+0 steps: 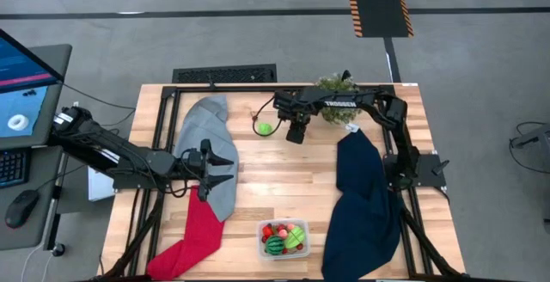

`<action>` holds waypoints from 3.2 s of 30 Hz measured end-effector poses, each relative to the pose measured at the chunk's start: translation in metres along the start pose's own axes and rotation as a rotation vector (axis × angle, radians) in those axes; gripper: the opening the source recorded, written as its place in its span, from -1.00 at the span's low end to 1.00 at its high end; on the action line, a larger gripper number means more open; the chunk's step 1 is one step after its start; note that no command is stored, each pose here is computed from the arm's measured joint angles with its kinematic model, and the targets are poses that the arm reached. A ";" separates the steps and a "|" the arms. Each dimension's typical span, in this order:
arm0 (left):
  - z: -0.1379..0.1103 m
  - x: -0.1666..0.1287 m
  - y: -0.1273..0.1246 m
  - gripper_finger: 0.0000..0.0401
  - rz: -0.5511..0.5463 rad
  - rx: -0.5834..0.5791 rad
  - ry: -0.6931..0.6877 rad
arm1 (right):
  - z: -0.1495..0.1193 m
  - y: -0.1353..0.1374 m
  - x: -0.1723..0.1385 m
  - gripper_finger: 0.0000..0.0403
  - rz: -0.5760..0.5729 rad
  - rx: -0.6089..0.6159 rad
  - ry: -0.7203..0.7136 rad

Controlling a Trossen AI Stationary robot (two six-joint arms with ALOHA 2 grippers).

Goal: Pick and placing Produce into tupperware
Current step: Put the corn into the transparent bin

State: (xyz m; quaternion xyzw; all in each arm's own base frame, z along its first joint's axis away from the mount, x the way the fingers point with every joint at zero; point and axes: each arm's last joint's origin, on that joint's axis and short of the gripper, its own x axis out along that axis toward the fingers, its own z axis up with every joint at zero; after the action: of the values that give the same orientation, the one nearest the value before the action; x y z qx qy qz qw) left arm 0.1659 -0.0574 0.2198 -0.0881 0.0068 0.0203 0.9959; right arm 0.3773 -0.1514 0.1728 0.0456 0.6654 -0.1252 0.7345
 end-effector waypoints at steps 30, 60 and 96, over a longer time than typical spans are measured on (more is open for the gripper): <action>0.003 0.000 0.000 0.00 0.007 -0.010 -0.034 | -0.003 -0.014 0.012 -0.32 0.121 0.138 0.026; 0.006 0.000 -0.002 0.00 -0.030 -0.024 -0.054 | -0.007 -0.033 0.016 -0.31 0.170 0.173 0.010; 0.005 0.000 -0.002 0.00 -0.042 -0.037 -0.048 | 0.014 0.031 0.011 -0.82 0.151 0.069 0.118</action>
State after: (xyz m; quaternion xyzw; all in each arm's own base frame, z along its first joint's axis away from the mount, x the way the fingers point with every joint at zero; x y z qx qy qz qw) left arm 0.1658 -0.0583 0.2255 -0.1061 -0.0192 0.0018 0.9942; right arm 0.3992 -0.1258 0.1604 0.1281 0.6974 -0.0893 0.6995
